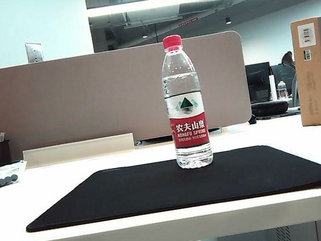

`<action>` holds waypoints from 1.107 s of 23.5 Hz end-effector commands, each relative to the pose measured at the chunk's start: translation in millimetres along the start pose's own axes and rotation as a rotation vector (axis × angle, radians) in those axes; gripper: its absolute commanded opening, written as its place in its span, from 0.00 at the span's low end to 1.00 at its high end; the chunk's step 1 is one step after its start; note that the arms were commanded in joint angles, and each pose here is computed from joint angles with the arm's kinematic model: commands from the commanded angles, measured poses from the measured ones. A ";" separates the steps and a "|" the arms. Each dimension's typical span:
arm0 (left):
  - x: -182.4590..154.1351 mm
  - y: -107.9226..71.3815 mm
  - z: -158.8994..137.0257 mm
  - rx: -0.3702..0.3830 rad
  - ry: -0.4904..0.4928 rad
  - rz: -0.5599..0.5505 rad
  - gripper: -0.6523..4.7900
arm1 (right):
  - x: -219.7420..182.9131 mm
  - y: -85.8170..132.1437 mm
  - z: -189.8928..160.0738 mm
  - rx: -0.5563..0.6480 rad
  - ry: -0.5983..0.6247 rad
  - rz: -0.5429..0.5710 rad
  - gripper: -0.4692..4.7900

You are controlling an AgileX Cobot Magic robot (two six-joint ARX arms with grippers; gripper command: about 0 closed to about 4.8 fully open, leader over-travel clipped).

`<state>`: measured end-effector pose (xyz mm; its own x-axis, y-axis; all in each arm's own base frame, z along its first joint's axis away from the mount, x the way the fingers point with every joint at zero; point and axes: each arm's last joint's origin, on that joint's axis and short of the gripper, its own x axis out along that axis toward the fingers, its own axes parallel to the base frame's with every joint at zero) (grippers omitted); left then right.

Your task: Stand the plastic bottle up on the black mouse pad.

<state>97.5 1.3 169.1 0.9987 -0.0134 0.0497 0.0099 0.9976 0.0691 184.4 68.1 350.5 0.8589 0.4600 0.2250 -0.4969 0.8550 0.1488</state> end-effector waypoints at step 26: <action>-0.2 -0.1 2.7 0.005 -0.017 -0.009 0.11 | -16.7 -15.1 -5.3 -0.055 0.104 -0.395 0.08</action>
<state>97.5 1.2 169.1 0.9986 -0.0180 0.0497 0.0145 0.9975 0.0697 178.8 49.1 336.2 0.9924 0.1154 0.0426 -0.1206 0.9811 0.1511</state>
